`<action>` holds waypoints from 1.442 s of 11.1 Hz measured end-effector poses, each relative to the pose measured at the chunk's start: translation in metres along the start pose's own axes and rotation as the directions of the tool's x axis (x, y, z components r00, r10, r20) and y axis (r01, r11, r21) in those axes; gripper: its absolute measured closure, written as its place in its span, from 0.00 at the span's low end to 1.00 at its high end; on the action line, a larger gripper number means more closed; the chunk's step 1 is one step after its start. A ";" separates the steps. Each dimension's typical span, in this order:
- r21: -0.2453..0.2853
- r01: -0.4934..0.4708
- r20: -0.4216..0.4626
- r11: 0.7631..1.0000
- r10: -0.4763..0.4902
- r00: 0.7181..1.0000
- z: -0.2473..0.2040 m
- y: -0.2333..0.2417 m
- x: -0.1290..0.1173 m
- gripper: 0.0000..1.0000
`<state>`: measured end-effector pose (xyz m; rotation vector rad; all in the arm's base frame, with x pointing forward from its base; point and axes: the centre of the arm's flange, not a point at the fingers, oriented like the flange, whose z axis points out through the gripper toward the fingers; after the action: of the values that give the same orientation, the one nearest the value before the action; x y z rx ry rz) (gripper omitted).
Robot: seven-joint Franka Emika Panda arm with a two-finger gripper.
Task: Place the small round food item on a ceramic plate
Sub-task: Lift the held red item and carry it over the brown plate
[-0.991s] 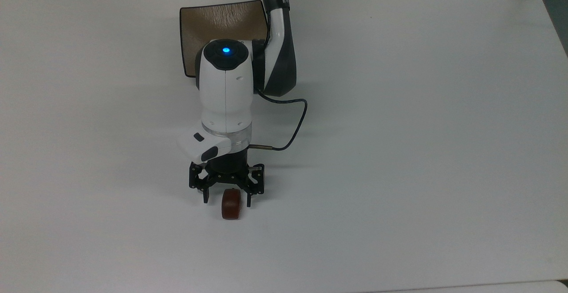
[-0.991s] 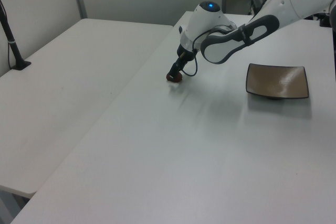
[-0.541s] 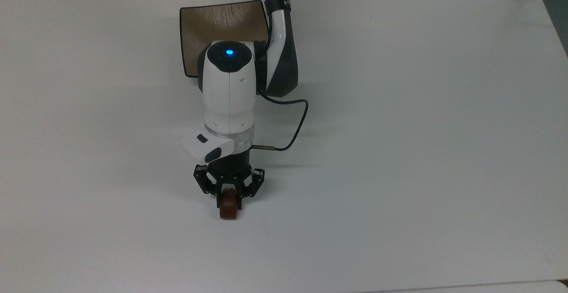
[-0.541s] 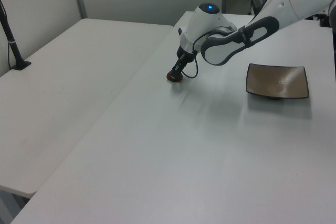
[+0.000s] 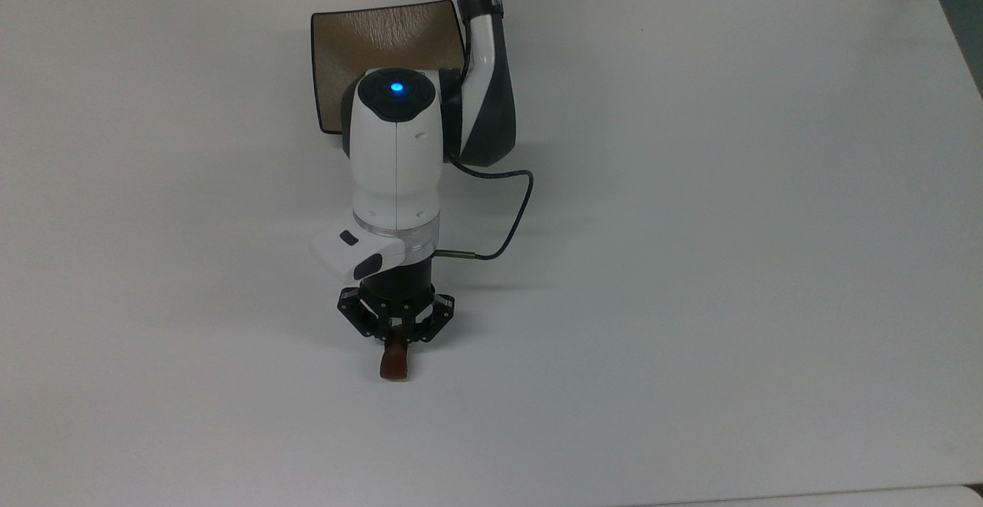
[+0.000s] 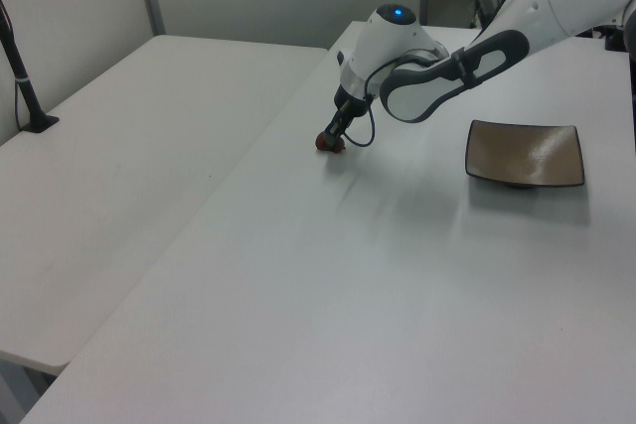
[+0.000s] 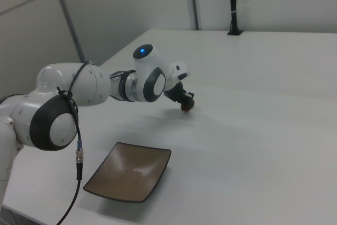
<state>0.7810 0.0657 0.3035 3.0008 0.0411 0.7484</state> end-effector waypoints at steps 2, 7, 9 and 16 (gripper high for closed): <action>0.001 -0.004 -0.021 1.000 0.004 1.000 -0.017 0.002 0.008 0.85; -0.014 -0.018 0.081 1.000 0.019 0.997 -0.104 0.018 0.019 0.84; -0.023 -0.007 0.172 1.000 0.011 0.985 -0.152 0.028 0.019 0.84; 0.119 0.121 0.511 0.986 -0.165 0.843 -0.265 0.039 -0.054 0.80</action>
<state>0.6091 0.0360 0.5141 3.1179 0.2768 -0.0999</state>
